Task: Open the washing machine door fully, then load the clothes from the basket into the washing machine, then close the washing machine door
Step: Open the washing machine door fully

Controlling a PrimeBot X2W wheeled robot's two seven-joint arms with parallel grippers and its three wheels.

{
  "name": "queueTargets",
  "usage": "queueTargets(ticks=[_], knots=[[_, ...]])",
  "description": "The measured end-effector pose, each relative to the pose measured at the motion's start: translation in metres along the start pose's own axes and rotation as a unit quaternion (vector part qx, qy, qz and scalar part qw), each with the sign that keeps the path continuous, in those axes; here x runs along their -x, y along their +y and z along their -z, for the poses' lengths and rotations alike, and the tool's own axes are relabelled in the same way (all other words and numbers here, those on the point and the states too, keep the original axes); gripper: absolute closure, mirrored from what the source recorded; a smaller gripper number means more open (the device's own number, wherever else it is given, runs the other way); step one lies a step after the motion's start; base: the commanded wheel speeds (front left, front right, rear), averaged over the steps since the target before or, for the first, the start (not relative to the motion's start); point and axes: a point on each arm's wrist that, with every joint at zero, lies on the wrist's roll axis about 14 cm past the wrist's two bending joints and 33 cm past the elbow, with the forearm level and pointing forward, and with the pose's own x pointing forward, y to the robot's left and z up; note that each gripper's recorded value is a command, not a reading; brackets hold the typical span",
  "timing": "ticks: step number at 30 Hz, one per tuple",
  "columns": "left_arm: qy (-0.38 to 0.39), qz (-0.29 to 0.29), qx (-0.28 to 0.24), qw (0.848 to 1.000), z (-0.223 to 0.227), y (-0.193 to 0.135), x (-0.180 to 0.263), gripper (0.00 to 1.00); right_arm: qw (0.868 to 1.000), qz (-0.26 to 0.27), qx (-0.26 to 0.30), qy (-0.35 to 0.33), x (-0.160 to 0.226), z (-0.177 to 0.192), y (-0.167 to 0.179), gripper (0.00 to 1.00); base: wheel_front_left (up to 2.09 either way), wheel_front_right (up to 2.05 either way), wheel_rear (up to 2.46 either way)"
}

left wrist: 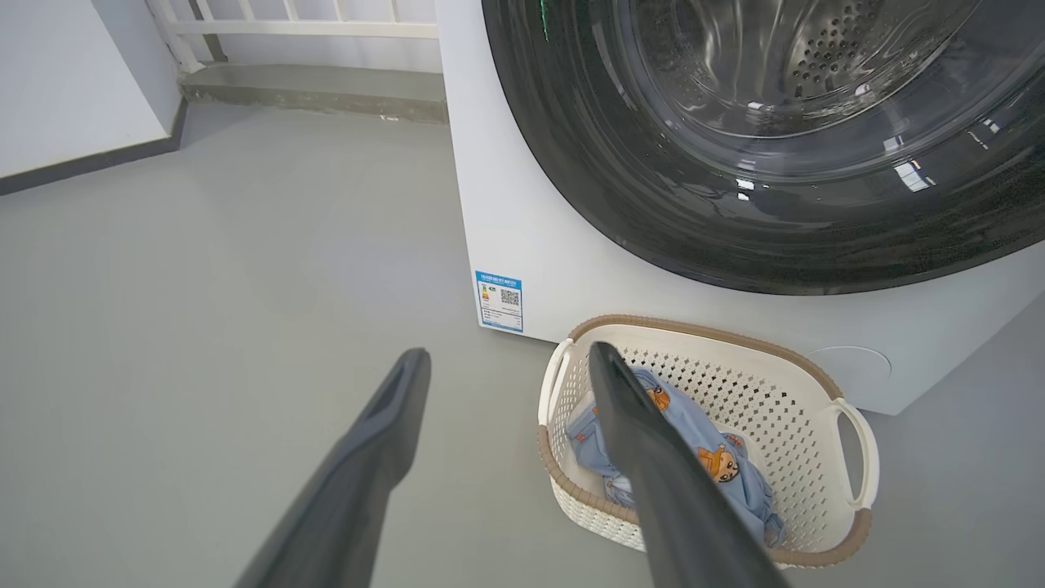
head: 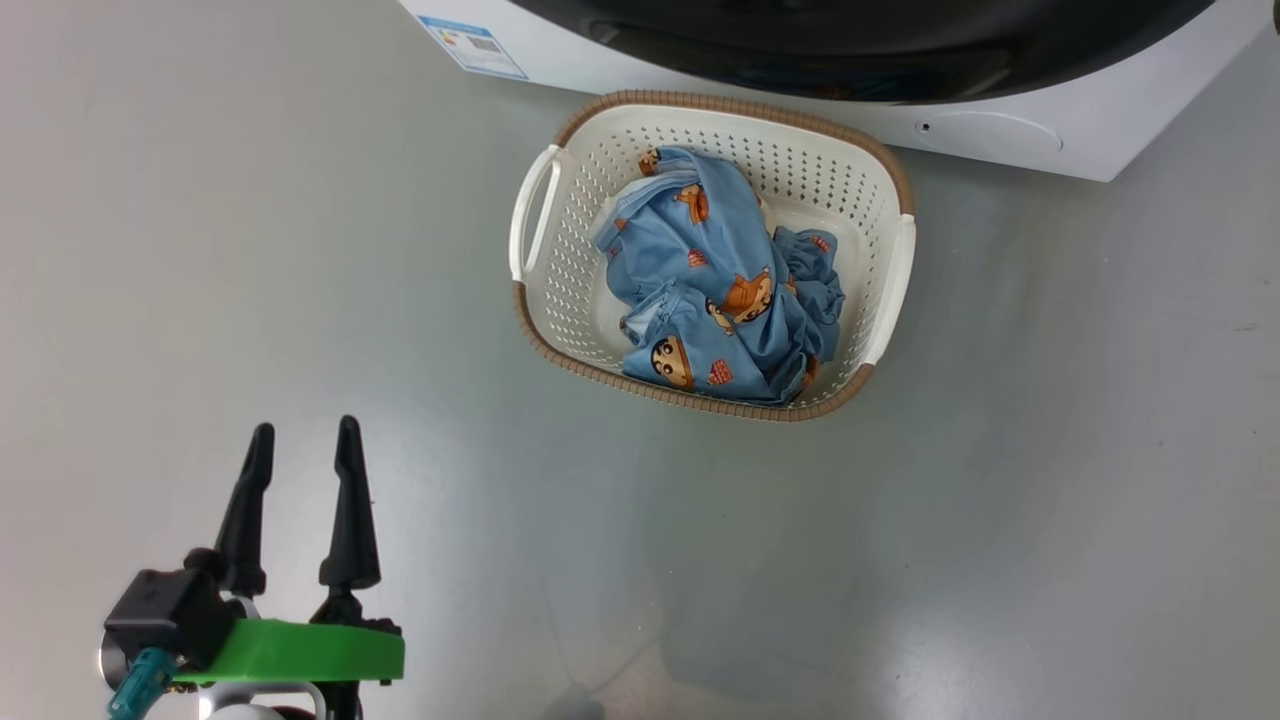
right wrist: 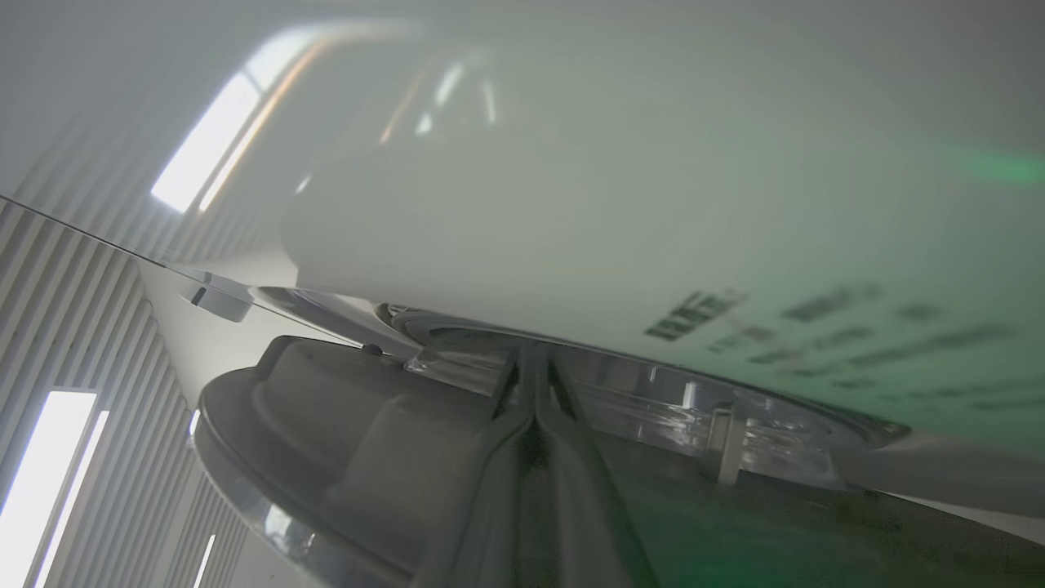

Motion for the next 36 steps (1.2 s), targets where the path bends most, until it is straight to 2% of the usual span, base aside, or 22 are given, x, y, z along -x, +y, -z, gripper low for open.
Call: queueTargets(ticks=[23,36], knots=[[-0.001,0.006,0.011,1.000,0.001,-0.007,-0.007,0.00,0.997,-0.006,0.031,0.071,0.007,0.027,0.011,1.00,0.00,0.00,0.00],[-0.011,0.023,0.028,0.999,-0.003,-0.021,-0.012,0.00,0.984,0.005,0.036,0.173,0.025,0.092,0.009,1.00,0.00,0.00,0.00]])
